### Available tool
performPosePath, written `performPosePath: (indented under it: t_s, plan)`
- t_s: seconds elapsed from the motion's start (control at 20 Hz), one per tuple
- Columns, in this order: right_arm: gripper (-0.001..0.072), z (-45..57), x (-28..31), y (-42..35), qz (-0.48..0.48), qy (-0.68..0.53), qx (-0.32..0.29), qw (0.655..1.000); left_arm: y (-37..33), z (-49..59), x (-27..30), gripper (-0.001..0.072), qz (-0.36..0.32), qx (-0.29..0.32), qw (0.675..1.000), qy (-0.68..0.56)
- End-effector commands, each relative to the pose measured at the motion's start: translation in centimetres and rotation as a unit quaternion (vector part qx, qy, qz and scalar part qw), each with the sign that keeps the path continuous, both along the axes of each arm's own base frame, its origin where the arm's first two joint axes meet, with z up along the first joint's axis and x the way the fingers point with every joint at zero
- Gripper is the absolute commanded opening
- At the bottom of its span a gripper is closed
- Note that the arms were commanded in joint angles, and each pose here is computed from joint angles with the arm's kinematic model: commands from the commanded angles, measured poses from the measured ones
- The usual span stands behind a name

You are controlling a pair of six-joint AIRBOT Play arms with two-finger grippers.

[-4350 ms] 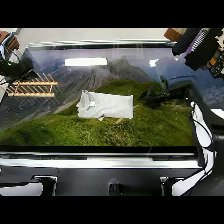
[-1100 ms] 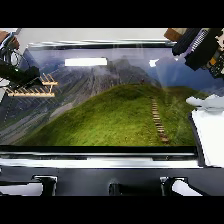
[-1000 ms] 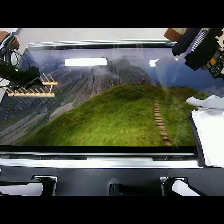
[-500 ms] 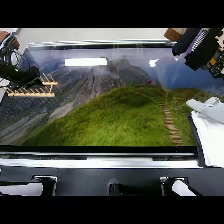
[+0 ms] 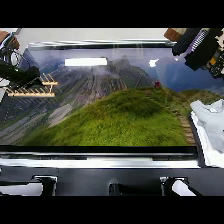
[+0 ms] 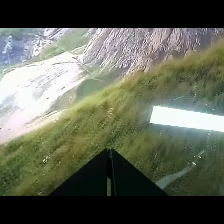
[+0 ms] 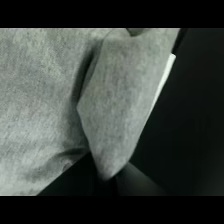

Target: Fold the clothes and pants, and hang the long-sleeved shirts on hangers.

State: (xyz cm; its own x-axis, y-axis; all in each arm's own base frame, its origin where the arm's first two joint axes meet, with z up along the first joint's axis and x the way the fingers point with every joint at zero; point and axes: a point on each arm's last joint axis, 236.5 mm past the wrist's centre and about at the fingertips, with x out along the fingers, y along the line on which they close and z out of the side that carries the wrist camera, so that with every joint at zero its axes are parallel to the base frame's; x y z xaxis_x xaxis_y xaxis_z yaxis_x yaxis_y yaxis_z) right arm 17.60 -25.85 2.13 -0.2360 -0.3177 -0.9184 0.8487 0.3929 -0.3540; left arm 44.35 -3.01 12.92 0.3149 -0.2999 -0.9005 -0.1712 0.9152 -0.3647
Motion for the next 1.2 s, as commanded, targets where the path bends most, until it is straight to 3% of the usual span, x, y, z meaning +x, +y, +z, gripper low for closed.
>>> performPosePath:
  t_s: [0.0, 0.3, 0.35, 0.4, 0.6, 0.65, 0.75, 0.85, 0.95, 1.0, 1.15]
  plan:
    - [0.0037, -1.1, -2.4, -0.3, 0.005, 0.053, -0.009, 0.999, 0.0, 0.0, 0.0, 0.0017, 0.001, 0.000, 1.000, -0.001]
    - [0.0048, -2.5, -3.7, 0.2, 0.010, 0.079, -0.001, 0.997, 0.0, 0.0, 0.0, 0.0017, 0.001, 0.000, 1.000, -0.001]
    - [0.0138, -2.4, -3.8, 0.0, 0.012, 0.081, -0.007, 0.997, 0.0, 0.0, 0.0, 0.0017, 0.000, 0.000, 1.000, -0.001]
    - [0.0305, -2.0, -4.1, -0.6, 0.012, 0.089, -0.020, 0.996, 0.0, 0.0, 0.0, 0.0017, 0.000, 0.000, 1.000, -0.001]
    - [0.0424, 1.4, -5.8, -3.0, -0.012, 0.116, -0.095, 0.989, 0.4, -0.1, 0.0, 0.0017, -0.021, 0.016, 1.000, -0.007]
    - [0.0421, 2.3, -4.7, -3.3, -0.012, 0.086, -0.104, 0.991, 0.9, -0.3, 0.0, 0.0017, -0.023, 0.028, 0.999, -0.008]
    - [0.0386, 2.6, 0.9, -2.0, 0.017, -0.036, -0.061, 0.997, 2.1, -0.8, 0.0, 0.0017, -0.022, 0.055, 0.998, -0.003]
    - [0.0211, 3.2, 10.1, 2.6, 0.088, -0.215, 0.038, 0.972, 3.2, -1.7, 0.1, 0.0017, -0.030, 0.083, 0.996, 0.004]
    - [0.0109, 4.8, 17.4, 9.4, 0.178, -0.329, 0.122, 0.919, 3.5, -3.5, 0.2, 0.0017, -0.056, 0.106, 0.993, 0.010]
    - [0.0041, 5.0, 19.1, 12.8, 0.236, -0.335, 0.146, 0.900, 3.2, -4.8, -0.1, 0.0016, -0.075, 0.110, 0.991, 0.019]
    - [0.0038, 3.8, 19.9, 22.9, 0.455, -0.253, 0.180, 0.835, 2.1, -8.9, -1.7, 0.0016, -0.118, 0.109, 0.985, 0.057]
